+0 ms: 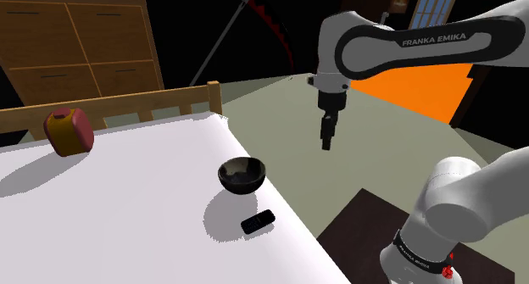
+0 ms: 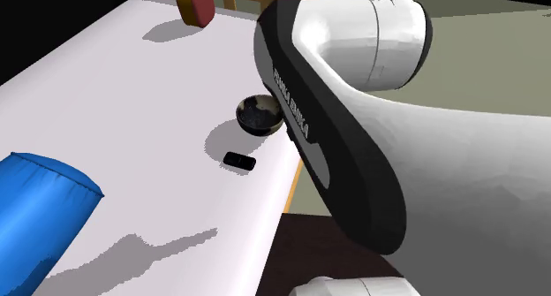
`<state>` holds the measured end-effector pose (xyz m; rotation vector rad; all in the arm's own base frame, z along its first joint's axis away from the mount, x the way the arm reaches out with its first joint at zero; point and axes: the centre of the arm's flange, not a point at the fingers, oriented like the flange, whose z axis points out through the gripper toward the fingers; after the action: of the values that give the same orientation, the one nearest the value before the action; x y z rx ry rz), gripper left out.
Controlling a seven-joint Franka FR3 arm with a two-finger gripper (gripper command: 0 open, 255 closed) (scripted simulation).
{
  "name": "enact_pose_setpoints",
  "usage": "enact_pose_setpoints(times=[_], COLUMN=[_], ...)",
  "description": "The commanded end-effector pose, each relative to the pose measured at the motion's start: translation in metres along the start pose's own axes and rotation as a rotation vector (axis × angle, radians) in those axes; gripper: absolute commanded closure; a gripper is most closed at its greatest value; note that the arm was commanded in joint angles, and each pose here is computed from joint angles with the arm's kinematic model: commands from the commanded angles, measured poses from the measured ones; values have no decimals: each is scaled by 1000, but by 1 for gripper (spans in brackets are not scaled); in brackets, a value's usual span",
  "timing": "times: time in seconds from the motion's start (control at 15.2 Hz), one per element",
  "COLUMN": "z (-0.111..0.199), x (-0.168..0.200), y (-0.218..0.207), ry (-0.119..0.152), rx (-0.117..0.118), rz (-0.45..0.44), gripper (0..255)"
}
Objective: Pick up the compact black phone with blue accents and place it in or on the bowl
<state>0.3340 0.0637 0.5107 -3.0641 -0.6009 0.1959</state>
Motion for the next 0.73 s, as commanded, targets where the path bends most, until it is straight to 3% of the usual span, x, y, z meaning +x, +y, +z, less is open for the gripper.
enact_pose_setpoints(times=[0.0, 0.66], z=[18, 95], x=[20, 103], y=[-11, -77], ry=[5, 19], rx=[-5, -30], rz=[-76, -444], gripper=[0, 0])
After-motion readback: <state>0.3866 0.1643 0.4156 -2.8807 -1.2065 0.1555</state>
